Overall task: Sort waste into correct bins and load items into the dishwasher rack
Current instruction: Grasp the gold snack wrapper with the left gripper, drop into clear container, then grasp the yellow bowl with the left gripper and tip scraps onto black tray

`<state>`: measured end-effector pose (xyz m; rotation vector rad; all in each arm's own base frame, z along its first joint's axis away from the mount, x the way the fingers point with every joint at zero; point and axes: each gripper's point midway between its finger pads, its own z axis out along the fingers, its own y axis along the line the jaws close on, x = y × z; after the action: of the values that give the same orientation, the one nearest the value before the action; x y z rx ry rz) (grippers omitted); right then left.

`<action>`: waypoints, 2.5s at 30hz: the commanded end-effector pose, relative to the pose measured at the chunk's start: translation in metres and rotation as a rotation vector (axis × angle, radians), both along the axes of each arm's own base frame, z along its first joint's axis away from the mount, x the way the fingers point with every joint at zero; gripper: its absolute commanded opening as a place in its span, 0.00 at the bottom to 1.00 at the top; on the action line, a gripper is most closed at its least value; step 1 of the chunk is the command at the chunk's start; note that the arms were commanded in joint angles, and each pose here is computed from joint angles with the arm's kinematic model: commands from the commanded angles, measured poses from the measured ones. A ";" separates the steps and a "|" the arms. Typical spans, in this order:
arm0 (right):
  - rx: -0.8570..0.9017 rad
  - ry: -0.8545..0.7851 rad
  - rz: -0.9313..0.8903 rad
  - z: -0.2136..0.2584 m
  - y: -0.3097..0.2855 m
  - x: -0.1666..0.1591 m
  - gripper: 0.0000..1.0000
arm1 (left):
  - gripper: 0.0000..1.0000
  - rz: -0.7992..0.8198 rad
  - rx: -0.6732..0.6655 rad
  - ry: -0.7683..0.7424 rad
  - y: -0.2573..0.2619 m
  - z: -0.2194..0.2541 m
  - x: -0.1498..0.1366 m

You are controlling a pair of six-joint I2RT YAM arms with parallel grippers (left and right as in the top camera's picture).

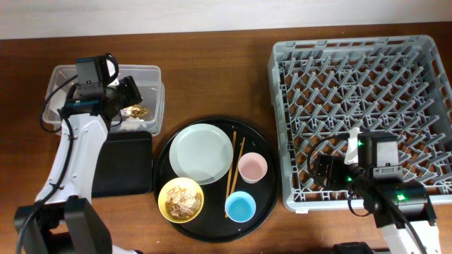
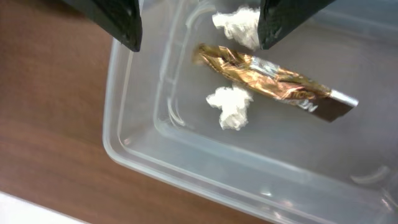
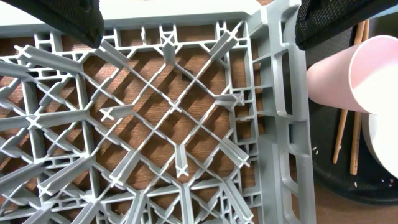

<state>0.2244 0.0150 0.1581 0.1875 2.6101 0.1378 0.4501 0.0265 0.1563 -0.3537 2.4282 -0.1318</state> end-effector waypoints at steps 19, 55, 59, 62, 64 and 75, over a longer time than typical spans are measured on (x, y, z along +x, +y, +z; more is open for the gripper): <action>0.006 -0.021 -0.010 0.008 -0.001 0.004 0.99 | 0.47 -0.307 -0.092 0.760 -0.179 -0.130 -0.264; 0.005 -0.019 -0.010 0.008 -0.001 0.003 0.99 | 0.00 -0.446 0.029 0.331 -0.159 -0.024 -0.179; 0.005 -0.019 -0.010 0.008 -0.001 0.003 0.99 | 0.00 -0.491 -0.091 0.315 -0.131 -0.018 -0.166; 0.005 -0.019 -0.010 0.008 -0.001 0.003 0.99 | 0.00 -0.524 -0.220 0.268 -0.116 -0.011 -0.160; 0.005 -0.019 -0.010 0.008 -0.001 0.003 0.99 | 0.00 -0.554 -0.321 0.212 -0.105 -0.005 -0.156; 0.005 -0.019 -0.010 0.008 -0.001 0.003 0.99 | 0.00 -0.379 -0.888 -0.019 -0.019 -0.021 -0.139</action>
<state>0.2245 0.0150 0.1592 0.1866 2.6106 0.1375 0.3045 -0.0006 0.1263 -0.2001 2.4524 -1.1763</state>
